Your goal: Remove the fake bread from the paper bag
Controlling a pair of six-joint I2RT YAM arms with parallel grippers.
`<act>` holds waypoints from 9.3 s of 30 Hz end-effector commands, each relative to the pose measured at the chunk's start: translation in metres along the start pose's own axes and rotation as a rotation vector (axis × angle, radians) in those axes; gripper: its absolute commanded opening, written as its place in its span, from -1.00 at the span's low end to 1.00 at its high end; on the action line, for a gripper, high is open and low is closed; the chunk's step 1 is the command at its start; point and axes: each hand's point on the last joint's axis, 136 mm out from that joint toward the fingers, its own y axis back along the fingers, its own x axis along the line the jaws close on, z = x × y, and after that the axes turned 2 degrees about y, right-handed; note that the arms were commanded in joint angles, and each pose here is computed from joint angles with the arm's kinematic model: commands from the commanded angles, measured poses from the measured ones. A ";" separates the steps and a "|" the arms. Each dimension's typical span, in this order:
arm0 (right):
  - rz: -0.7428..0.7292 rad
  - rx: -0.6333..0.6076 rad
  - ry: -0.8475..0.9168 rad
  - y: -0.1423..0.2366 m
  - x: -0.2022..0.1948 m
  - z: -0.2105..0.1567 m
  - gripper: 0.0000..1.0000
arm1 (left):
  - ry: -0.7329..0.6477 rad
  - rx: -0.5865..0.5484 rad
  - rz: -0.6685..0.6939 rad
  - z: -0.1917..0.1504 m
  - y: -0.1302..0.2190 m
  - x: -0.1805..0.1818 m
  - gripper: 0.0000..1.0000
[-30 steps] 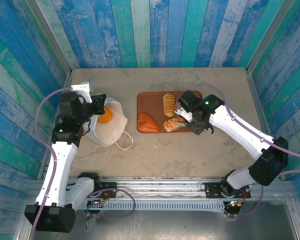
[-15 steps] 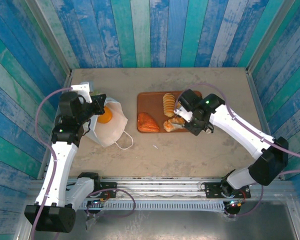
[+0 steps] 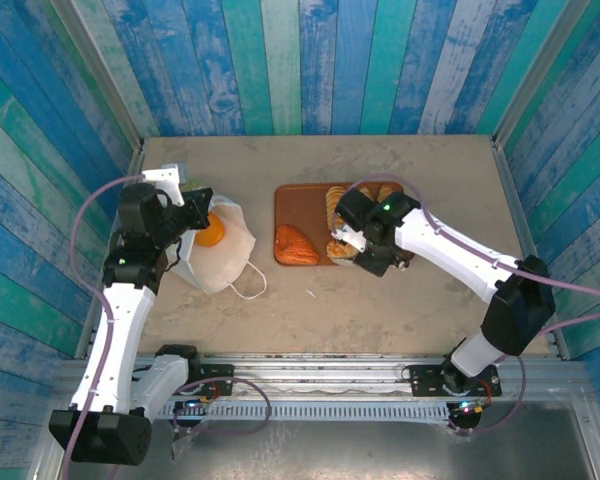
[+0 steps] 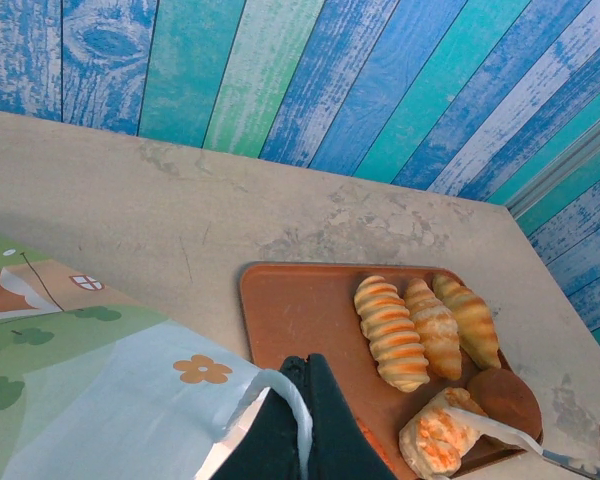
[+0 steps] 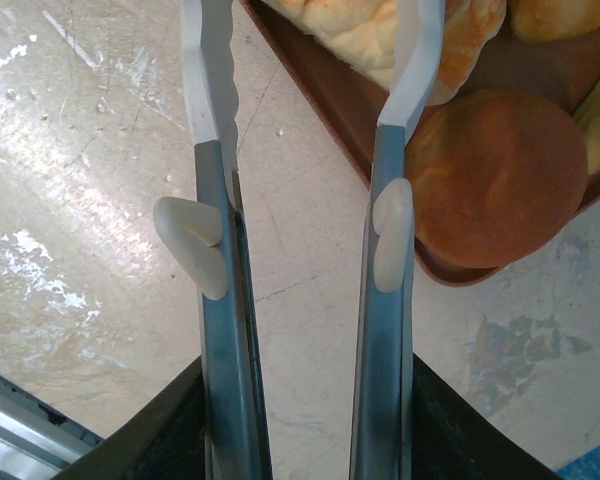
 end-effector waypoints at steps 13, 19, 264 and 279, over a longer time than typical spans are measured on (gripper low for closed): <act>0.039 -0.074 -0.107 0.021 0.001 0.023 -0.11 | -0.015 -0.024 -0.022 0.005 0.005 -0.006 -1.00; 0.043 -0.195 -0.252 0.045 -0.027 0.025 -0.12 | -0.013 -0.031 -0.026 0.007 0.005 -0.007 -1.00; 0.195 -0.385 -0.085 -0.002 0.130 0.257 0.11 | 0.042 -0.008 -0.070 0.006 -0.010 -0.010 -1.00; 0.292 -0.372 -0.018 0.011 0.145 0.254 -0.14 | 0.043 -0.015 -0.061 0.009 -0.009 -0.009 -1.00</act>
